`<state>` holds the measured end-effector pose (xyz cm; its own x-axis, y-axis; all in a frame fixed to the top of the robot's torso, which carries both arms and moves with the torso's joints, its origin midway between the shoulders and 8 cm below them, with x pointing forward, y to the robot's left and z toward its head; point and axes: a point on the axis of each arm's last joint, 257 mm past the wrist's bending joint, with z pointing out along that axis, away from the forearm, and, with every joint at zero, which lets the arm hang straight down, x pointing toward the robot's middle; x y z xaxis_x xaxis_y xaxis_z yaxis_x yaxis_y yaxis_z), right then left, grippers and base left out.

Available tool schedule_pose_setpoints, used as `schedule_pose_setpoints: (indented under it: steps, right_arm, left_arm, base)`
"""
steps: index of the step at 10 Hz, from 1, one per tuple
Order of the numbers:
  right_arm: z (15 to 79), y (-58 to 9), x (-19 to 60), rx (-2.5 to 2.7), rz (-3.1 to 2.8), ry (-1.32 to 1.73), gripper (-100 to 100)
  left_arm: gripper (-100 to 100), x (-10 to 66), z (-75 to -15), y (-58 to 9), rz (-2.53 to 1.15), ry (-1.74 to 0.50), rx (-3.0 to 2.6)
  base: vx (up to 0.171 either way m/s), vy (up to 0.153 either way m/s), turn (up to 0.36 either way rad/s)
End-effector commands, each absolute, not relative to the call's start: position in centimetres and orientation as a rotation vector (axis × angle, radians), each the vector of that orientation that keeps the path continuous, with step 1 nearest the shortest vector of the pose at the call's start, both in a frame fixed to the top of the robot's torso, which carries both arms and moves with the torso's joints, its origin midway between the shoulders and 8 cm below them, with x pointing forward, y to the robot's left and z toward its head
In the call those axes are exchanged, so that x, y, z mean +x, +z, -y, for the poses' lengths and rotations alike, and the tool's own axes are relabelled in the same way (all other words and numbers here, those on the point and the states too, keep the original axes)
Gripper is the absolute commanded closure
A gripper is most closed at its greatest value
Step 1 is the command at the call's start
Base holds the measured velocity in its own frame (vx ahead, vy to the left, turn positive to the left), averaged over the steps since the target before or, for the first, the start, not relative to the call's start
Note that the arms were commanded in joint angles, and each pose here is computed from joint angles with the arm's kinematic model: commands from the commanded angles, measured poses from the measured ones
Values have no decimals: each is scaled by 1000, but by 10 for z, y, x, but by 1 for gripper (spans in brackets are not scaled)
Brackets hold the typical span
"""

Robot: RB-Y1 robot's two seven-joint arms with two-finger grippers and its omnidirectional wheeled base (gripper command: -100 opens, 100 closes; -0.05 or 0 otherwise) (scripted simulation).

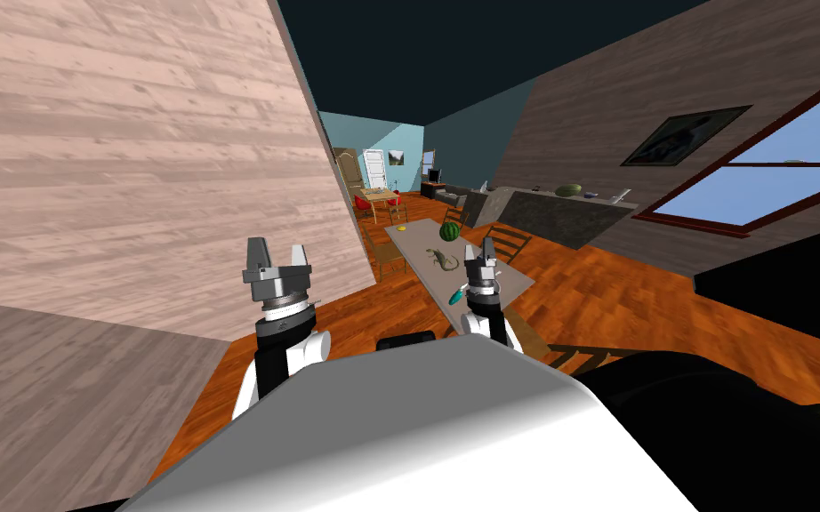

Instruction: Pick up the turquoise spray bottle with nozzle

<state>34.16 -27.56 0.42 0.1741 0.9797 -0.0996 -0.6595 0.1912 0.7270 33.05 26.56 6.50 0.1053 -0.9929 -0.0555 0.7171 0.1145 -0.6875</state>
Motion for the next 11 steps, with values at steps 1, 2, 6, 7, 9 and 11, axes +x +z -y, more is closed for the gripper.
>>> schedule_pose_setpoints:
  steps: [1, 2, 6, 7, 9, 11]
  right_arm:
    - [276, -9, 349, 582, -701, 1210, -100]
    - [277, -16, 353, 572, -726, 1182, -100]
    - [285, -56, 372, 524, -850, 1023, -100]
    - [288, -68, 377, 509, -885, 975, -100]
    - [293, -82, 383, 495, -924, 924, -100]
    - [301, -105, 392, 453, -992, 816, -100]
  left_arm:
    - [0, 330, -266, 65, -595, -1368, -576]
    - [0, 330, -266, 65, -595, -1368, -576]
    - [0, 330, -266, 65, -595, -1368, -576]
    - [0, 330, -266, 65, -595, -1368, -576]
    - [0, 330, -266, 65, -595, -1368, -576]
    - [0, 330, -266, 65, -595, -1368, -576]
  base:
    - [-37, 9, 3]
    - [-70, 10, 0]
    - [-71, 18, -1]
    - [-66, 10, -4]
    - [-52, 23, -3]
    - [-50, 16, -5]
